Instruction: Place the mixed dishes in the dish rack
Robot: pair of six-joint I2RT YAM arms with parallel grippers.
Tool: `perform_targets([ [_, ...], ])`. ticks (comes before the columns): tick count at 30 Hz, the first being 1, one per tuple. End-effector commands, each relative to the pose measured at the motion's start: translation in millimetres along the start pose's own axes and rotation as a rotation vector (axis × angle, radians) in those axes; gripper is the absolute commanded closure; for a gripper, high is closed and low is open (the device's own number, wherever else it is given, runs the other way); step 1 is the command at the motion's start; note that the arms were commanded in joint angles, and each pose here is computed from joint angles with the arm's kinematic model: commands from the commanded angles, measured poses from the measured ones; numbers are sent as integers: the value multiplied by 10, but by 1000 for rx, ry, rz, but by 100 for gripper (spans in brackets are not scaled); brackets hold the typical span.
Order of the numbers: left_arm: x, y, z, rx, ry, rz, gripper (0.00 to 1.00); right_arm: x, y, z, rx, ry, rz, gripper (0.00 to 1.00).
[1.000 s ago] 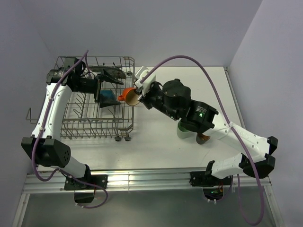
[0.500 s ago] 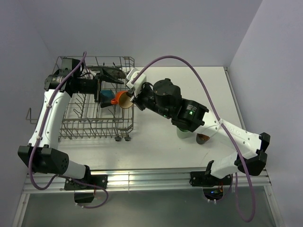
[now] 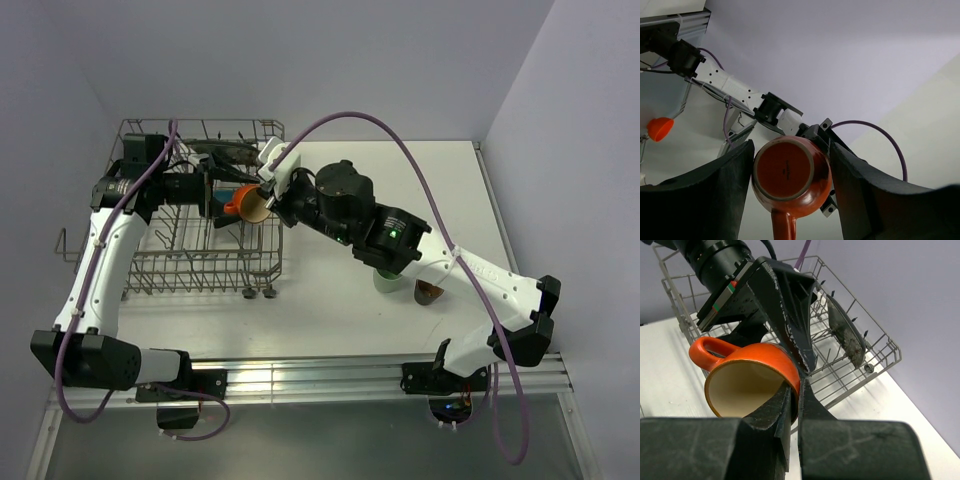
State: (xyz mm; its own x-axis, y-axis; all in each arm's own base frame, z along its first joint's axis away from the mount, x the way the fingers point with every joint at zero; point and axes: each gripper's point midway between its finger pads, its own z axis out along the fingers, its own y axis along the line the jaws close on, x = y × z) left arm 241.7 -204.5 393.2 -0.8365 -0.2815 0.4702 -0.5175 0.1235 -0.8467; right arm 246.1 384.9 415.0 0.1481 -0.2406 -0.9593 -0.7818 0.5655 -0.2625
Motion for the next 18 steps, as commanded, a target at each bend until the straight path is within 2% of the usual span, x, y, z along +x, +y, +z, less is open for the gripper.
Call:
perform_targets([
  [1, 250, -169, -78, 66, 44, 69, 34, -167, 79, 21, -36, -53, 24, 100],
  [7, 292, -168, -94, 73, 47, 80, 45, -142, 83, 41, -34, -42, 27, 100],
  [11, 317, -177, -104, 86, 48, 85, 66, -100, 91, 51, -33, -22, 28, 100],
  [16, 310, -157, -105, 91, 44, 75, 80, -84, 52, 42, -14, 9, 38, 100],
  [17, 311, -160, -105, 93, 42, 76, 90, -82, 47, 36, -11, 13, 39, 97],
  [18, 305, -161, -104, 95, 39, 80, 99, -72, 44, 26, -11, 21, 37, 90],
])
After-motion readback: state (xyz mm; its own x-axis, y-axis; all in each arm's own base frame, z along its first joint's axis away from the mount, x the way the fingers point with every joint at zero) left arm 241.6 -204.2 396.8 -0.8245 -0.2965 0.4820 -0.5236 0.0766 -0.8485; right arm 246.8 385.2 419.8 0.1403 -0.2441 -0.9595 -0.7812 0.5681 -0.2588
